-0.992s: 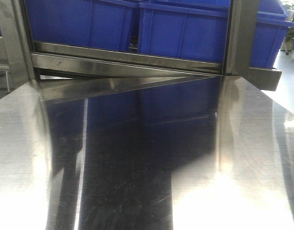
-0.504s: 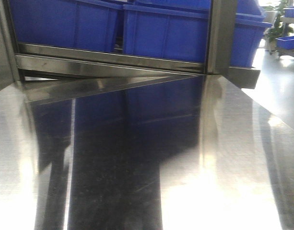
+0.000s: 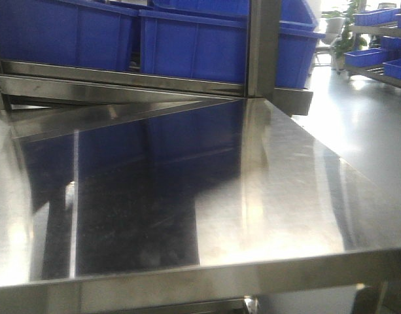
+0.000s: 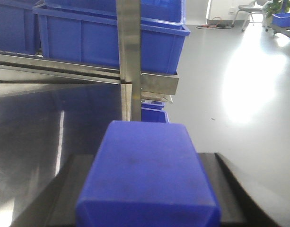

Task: Pick and sort blue part to right shelf
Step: 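Drive the base down the aisle holding both bottles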

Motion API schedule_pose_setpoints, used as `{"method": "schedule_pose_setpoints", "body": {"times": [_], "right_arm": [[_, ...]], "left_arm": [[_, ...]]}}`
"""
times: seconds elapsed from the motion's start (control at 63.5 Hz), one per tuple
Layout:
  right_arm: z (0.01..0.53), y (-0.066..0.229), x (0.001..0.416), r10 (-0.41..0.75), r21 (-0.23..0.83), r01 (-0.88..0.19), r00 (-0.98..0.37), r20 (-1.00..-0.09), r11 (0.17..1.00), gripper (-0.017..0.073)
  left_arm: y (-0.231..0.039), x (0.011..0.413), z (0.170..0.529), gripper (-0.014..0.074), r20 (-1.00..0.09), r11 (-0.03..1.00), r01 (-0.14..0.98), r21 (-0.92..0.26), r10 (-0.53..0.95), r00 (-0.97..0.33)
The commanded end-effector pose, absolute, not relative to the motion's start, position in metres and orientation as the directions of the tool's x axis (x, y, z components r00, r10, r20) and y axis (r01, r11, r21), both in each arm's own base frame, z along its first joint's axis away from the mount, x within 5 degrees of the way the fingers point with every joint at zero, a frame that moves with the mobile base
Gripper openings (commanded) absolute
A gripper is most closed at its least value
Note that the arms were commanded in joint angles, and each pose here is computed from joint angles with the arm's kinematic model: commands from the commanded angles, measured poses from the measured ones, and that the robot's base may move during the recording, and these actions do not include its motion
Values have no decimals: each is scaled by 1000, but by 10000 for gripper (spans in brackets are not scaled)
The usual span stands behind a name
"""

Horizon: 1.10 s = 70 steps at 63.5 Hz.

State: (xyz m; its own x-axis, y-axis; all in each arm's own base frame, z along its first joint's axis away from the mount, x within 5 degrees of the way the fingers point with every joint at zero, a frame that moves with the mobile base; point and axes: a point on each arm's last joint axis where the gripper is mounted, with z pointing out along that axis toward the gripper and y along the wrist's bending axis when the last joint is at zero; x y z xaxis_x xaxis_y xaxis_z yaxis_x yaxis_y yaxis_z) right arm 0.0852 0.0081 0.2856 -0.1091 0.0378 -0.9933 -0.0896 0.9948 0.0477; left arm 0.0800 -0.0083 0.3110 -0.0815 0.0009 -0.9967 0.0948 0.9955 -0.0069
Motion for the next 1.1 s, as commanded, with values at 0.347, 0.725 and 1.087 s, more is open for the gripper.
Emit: {"method": "schedule_pose_setpoints", "body": {"times": [0.347, 0.725, 1.087], "right_arm": [[304, 7, 85, 33, 32, -87, 9, -999, 996, 422], [304, 7, 85, 33, 32, -87, 9, -999, 996, 422], [304, 7, 85, 33, 32, -87, 9, -999, 996, 422]], "left_arm": [[-6, 79, 328, 388, -1000, 997, 74, -9, -11, 29], [-6, 80, 328, 388, -1000, 997, 74, -9, -11, 27], [-6, 80, 328, 389, -1000, 997, 74, -11, -13, 27]]}}
